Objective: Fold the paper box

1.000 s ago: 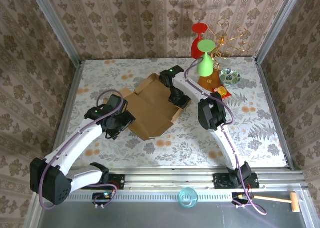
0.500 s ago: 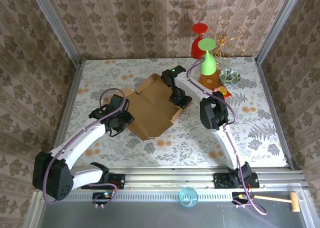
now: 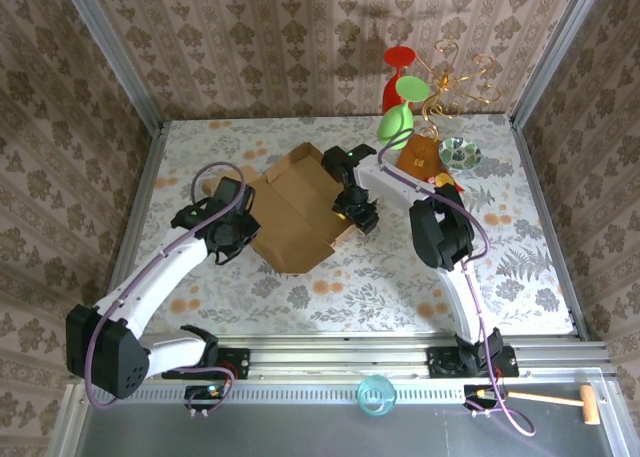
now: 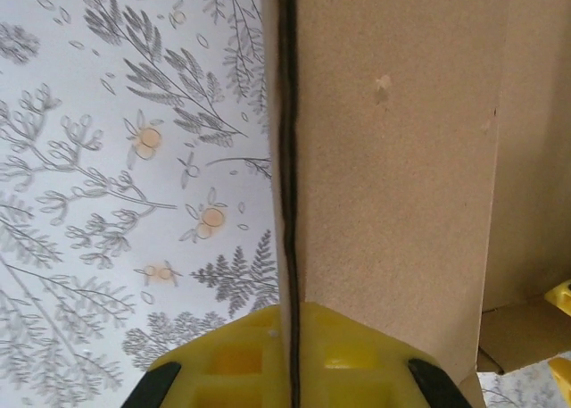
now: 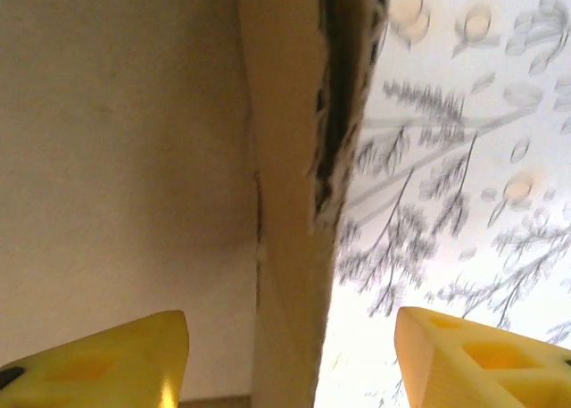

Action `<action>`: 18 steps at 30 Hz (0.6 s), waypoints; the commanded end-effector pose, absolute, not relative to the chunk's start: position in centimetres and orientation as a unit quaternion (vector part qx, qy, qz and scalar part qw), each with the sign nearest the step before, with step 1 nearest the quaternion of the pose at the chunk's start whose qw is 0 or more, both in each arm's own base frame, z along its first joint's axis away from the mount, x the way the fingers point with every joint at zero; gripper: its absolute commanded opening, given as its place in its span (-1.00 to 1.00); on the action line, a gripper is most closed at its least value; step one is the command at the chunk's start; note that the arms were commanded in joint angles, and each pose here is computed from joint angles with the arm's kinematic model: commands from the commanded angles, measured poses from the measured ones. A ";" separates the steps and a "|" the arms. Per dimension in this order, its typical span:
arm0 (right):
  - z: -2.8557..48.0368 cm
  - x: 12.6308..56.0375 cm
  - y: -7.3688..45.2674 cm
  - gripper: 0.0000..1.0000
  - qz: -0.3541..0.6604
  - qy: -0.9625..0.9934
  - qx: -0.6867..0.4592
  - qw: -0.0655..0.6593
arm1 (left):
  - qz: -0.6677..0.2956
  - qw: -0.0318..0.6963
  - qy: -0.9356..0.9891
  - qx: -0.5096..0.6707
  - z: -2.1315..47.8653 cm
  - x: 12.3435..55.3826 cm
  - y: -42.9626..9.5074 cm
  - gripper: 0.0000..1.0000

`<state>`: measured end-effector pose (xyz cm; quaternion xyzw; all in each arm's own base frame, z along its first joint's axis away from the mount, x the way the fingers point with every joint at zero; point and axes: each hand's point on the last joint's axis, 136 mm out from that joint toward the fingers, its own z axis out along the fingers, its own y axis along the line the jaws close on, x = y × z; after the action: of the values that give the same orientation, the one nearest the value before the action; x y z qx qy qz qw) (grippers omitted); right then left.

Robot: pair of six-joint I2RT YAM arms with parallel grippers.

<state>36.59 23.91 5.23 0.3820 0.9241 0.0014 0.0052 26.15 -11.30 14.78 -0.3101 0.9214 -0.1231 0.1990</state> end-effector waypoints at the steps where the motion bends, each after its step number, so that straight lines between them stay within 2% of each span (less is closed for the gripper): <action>1: 9.0 37.0 26.8 0.47 0.080 0.926 0.367 0.037 | -0.070 0.212 0.935 -0.275 16.5 26.0 -8.9 -1.00; 5: 11.8 37.5 28.5 0.67 0.114 0.937 0.323 0.074 | -0.041 0.211 0.951 -0.221 17.6 26.5 -7.5 -1.00; 9: 14.1 37.4 30.5 0.74 0.155 0.943 0.276 0.101 | -0.020 0.213 0.965 -0.152 19.1 27.5 -6.6 -1.00; 13: 15.2 37.2 32.5 0.70 0.191 0.948 0.223 0.125 | -0.016 0.229 0.971 -0.061 20.9 29.1 -6.6 -1.00; 18: 17.4 38.6 33.7 0.51 0.217 0.949 0.121 0.196 | 0.018 0.251 0.967 0.045 23.1 31.2 -6.6 -1.00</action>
<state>37.44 33.06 14.82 0.1963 0.9518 0.1923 0.1362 30.67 -6.90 21.96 -0.0608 0.9673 -0.0187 0.2456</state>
